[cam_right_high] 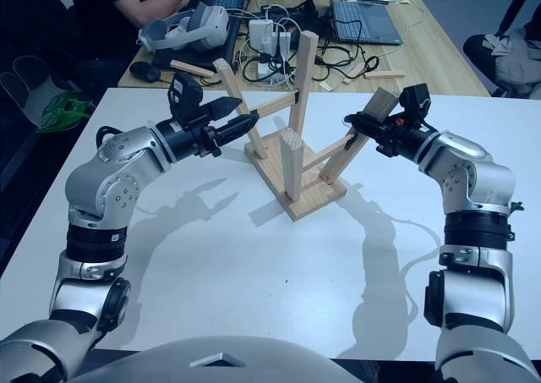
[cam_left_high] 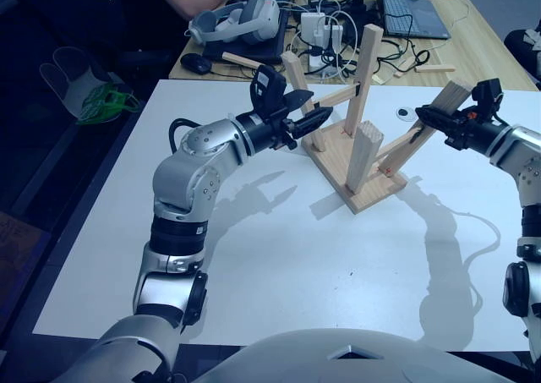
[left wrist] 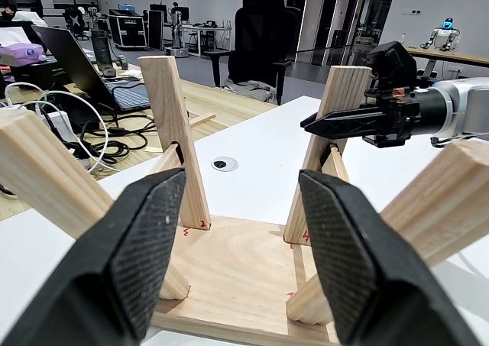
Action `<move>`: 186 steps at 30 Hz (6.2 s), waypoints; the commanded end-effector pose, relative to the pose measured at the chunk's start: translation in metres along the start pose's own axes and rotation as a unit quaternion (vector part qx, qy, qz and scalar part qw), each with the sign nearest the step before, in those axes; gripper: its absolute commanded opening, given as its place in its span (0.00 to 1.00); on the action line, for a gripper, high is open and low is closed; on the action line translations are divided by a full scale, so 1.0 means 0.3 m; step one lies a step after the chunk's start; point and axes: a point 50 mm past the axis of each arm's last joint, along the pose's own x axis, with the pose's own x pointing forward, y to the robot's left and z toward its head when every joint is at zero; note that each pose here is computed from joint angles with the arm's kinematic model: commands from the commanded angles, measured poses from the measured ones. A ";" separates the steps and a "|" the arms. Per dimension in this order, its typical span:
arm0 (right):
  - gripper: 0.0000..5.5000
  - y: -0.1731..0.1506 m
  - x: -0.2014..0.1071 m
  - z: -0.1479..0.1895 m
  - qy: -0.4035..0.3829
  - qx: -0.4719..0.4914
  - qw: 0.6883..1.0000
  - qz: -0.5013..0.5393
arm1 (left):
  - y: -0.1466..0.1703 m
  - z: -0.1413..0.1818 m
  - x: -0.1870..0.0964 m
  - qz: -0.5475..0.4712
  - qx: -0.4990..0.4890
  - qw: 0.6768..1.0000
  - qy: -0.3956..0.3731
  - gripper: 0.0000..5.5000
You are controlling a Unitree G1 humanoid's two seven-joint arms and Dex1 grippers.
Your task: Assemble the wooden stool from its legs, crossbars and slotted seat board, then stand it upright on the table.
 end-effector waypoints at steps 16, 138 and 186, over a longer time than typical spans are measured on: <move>0.62 -0.023 0.002 -0.207 0.163 -0.154 0.973 -0.062 | 0.020 0.011 0.005 0.026 0.011 1.000 -0.004 0.50; 0.10 0.494 0.251 0.094 -0.143 -0.108 0.982 0.066 | 0.271 -0.120 -0.077 0.438 -0.218 0.840 -0.235 0.50; 0.00 -0.075 -0.244 -0.548 0.225 -0.084 0.968 -0.079 | -0.164 -0.534 0.051 0.179 -0.175 0.926 0.284 0.01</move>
